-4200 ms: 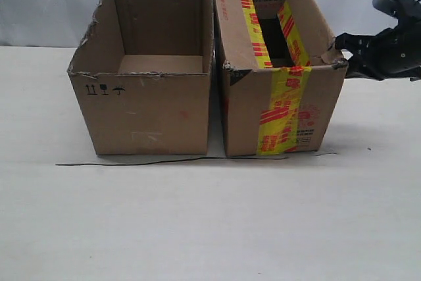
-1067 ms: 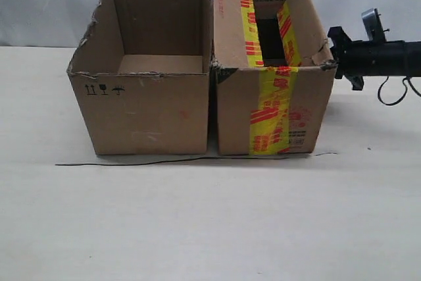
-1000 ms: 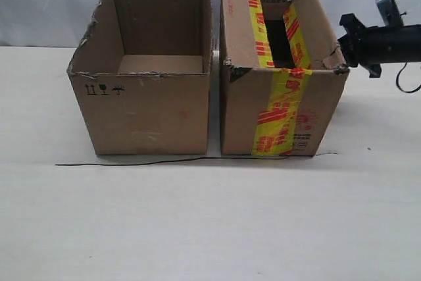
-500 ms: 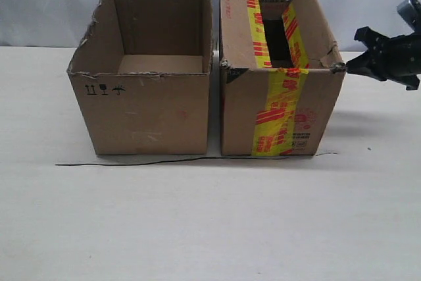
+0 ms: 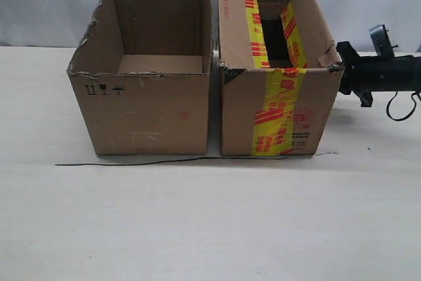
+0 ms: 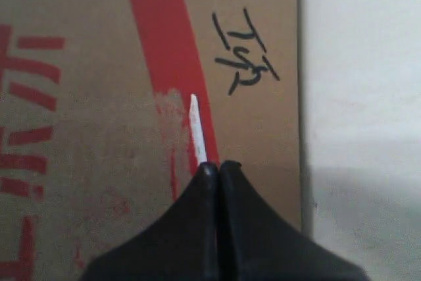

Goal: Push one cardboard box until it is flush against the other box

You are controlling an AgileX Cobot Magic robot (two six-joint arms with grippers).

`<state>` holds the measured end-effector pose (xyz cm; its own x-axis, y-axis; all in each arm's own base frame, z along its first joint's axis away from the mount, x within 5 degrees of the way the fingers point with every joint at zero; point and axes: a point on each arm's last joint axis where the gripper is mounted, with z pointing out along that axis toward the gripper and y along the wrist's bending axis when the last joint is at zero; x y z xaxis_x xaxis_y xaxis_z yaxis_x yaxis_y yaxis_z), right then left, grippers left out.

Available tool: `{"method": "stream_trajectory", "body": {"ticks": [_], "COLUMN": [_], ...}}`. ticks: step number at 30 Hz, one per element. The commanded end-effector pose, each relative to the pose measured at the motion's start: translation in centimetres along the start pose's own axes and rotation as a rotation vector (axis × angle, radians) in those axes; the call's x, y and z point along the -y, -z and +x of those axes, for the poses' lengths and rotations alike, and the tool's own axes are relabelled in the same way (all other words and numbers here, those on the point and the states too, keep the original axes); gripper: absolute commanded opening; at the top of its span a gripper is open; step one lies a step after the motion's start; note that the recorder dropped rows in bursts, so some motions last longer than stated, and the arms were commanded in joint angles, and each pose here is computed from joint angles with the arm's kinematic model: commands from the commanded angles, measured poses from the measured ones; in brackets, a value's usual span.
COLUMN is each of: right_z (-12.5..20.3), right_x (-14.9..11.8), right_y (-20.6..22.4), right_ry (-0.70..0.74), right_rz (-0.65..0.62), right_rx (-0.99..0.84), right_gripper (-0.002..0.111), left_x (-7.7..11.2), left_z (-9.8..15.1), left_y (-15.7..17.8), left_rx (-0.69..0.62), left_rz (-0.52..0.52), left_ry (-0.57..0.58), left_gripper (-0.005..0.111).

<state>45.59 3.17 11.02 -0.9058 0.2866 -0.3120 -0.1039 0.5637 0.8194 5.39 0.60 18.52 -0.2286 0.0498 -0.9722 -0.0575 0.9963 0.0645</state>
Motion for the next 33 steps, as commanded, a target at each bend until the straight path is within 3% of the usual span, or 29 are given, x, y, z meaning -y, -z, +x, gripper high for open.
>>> {"method": "stream_trajectory", "body": {"ticks": [1, 7, 22, 33], "right_z": [0.9, 1.6, 0.9, -0.2], "right_x": [-1.0, -2.2, -1.4, -1.2], "right_y": [-2.1, -4.2, -3.2, -1.7], "right_ry": [0.039, 0.069, 0.051, -0.033], "right_rz": [-0.014, 0.022, 0.049, -0.021], "right_rx": [-0.035, -0.031, 0.004, 0.086], "right_gripper": [0.0, 0.0, 0.0, 0.0], "left_x": [0.0, 0.0, 0.0, 0.0], "left_z": [-0.1, -0.1, -0.1, -0.1], "left_y": [0.0, 0.0, 0.0, 0.0], "left_rx": [0.016, 0.016, 0.016, 0.016], "left_rz": [0.001, 0.001, 0.001, 0.001], "left_ry": [0.0, 0.0, 0.0, 0.0], "left_gripper": [0.0, 0.0, 0.0, 0.0]}}
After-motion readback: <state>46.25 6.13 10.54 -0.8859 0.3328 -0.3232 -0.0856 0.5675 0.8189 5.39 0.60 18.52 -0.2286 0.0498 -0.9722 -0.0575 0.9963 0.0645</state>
